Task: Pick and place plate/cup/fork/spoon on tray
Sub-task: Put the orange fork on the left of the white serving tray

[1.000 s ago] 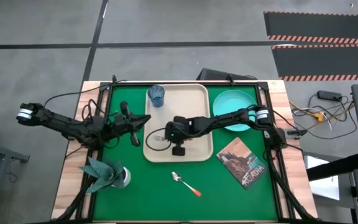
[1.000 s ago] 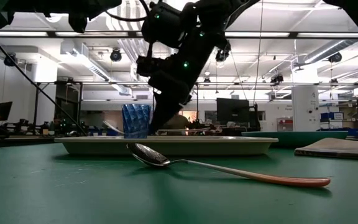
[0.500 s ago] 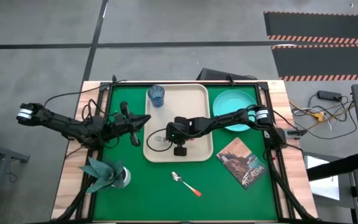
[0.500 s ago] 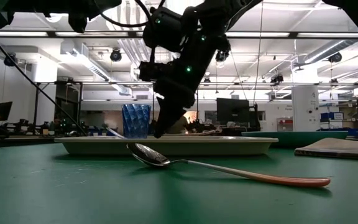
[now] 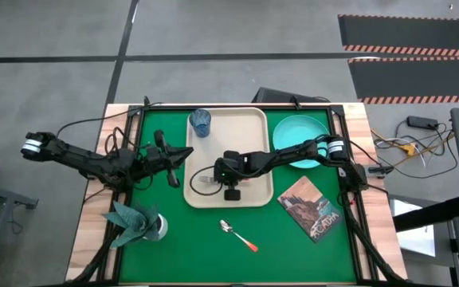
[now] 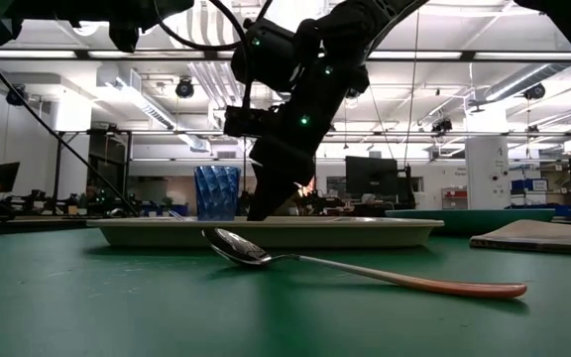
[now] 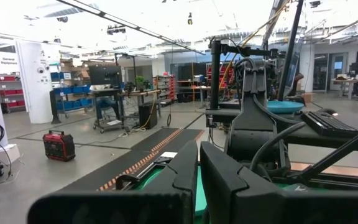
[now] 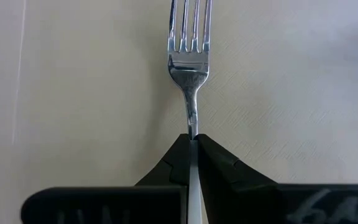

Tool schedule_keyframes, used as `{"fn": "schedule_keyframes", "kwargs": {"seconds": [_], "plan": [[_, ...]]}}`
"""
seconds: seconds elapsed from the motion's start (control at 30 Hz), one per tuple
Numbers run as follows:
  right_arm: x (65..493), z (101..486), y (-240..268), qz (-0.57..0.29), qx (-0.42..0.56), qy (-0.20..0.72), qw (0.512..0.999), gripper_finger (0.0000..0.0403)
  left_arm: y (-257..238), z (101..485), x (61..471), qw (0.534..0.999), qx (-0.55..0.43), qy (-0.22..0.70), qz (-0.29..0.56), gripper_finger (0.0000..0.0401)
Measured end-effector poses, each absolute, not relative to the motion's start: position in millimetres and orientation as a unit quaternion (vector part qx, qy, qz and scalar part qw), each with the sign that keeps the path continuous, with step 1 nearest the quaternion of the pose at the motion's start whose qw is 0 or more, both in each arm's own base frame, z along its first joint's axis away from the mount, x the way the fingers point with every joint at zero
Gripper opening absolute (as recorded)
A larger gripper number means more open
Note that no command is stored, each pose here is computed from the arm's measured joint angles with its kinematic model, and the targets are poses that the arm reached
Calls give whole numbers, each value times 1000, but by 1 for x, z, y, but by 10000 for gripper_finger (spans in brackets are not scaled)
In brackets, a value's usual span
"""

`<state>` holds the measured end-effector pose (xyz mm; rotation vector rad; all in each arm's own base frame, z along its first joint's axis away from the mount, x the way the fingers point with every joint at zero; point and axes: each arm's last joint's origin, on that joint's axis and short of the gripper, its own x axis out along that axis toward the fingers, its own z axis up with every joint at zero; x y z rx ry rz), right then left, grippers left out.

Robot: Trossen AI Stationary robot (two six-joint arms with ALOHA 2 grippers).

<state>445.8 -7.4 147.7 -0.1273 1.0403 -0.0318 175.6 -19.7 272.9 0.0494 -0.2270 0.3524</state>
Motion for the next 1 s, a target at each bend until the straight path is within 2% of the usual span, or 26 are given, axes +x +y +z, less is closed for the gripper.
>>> {"fn": "schedule_keyframes", "kwargs": {"seconds": [0.8, 1.0], "plan": [[445, 147, -1, 2, -71, 500, 863, 10, -20, 273, 176, 978, 24, -113, 175, 4], [445, 147, -1, -1, -68, 500, 864, 35, -20, 273, 176, 978, 25, -112, 175, 4]]}}
